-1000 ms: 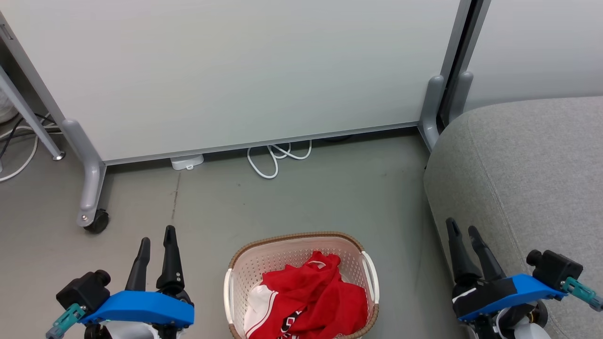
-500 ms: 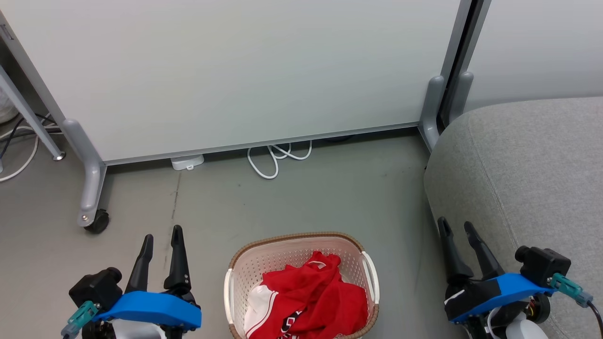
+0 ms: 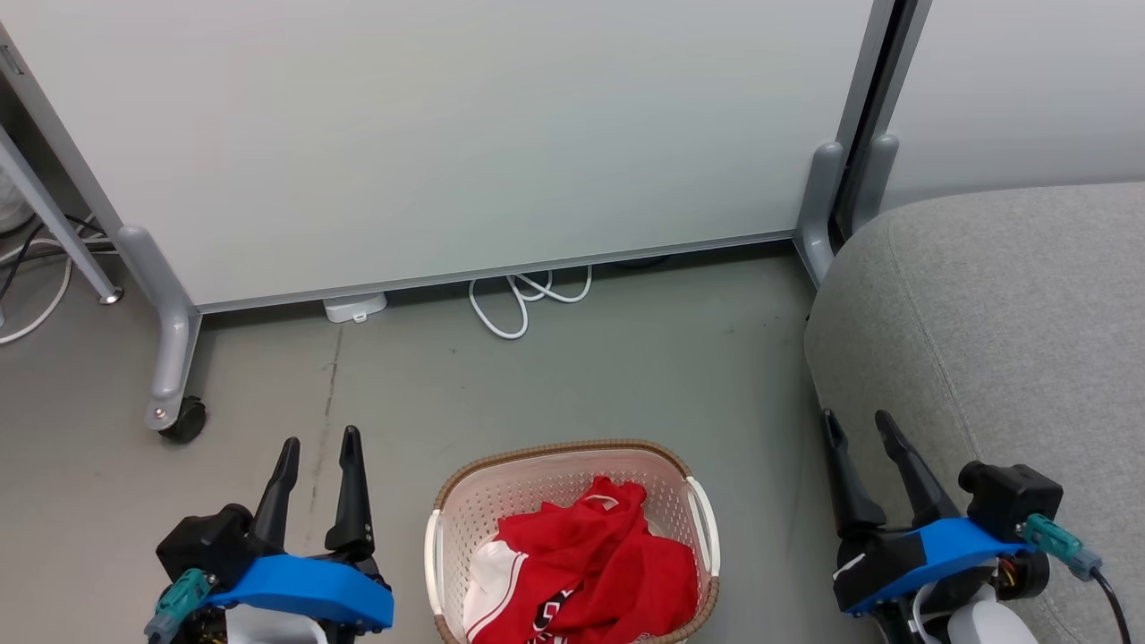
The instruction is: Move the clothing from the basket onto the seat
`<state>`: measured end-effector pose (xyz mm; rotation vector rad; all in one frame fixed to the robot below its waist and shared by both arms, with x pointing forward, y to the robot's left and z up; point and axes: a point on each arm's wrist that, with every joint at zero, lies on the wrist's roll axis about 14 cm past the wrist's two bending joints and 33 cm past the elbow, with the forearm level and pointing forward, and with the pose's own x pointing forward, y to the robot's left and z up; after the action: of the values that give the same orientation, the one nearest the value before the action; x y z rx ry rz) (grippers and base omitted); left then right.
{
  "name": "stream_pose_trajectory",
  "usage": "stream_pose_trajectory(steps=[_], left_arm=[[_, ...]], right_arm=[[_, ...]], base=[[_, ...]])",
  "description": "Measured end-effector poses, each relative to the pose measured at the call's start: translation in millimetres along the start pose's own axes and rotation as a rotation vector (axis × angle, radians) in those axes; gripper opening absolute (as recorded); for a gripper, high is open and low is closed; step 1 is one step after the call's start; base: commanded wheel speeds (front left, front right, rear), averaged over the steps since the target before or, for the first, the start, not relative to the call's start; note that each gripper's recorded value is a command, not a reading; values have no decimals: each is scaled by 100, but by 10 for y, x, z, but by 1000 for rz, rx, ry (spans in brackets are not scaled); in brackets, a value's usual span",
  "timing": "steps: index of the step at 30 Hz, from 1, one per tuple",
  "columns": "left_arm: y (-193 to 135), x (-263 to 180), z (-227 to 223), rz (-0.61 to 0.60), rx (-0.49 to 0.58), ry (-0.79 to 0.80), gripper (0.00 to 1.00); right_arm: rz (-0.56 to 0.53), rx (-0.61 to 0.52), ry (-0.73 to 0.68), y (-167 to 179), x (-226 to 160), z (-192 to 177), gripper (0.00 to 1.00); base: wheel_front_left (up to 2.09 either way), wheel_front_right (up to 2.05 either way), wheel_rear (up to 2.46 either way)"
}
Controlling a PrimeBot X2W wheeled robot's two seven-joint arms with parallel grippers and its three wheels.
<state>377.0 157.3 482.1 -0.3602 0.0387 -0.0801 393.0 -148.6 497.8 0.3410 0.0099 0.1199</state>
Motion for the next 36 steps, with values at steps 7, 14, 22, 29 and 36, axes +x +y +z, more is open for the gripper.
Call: stream_pose_trajectory(steps=[7, 14, 22, 29, 36], left_arm=[[-10, 4, 3, -7, 31, -7, 100], [-39, 13, -3, -21, 57, -10, 100], [-72, 16, -13, -38, 94, -14, 100], [-99, 20, -19, -52, 136, -16, 100], [-106, 24, -30, -61, 174, -17, 100]], right_arm=[[10, -56, -9, 11, 11, 17, 100], [10, -126, -16, -16, 25, 47, 100], [13, -191, -14, -33, 23, 54, 100], [18, -241, -12, -37, 21, 48, 100], [27, -281, -12, -28, 28, 42, 100]], base=[[0, 0, 0], [0, 0, 0], [0, 0, 0], [0, 0, 0], [0, 0, 0]])
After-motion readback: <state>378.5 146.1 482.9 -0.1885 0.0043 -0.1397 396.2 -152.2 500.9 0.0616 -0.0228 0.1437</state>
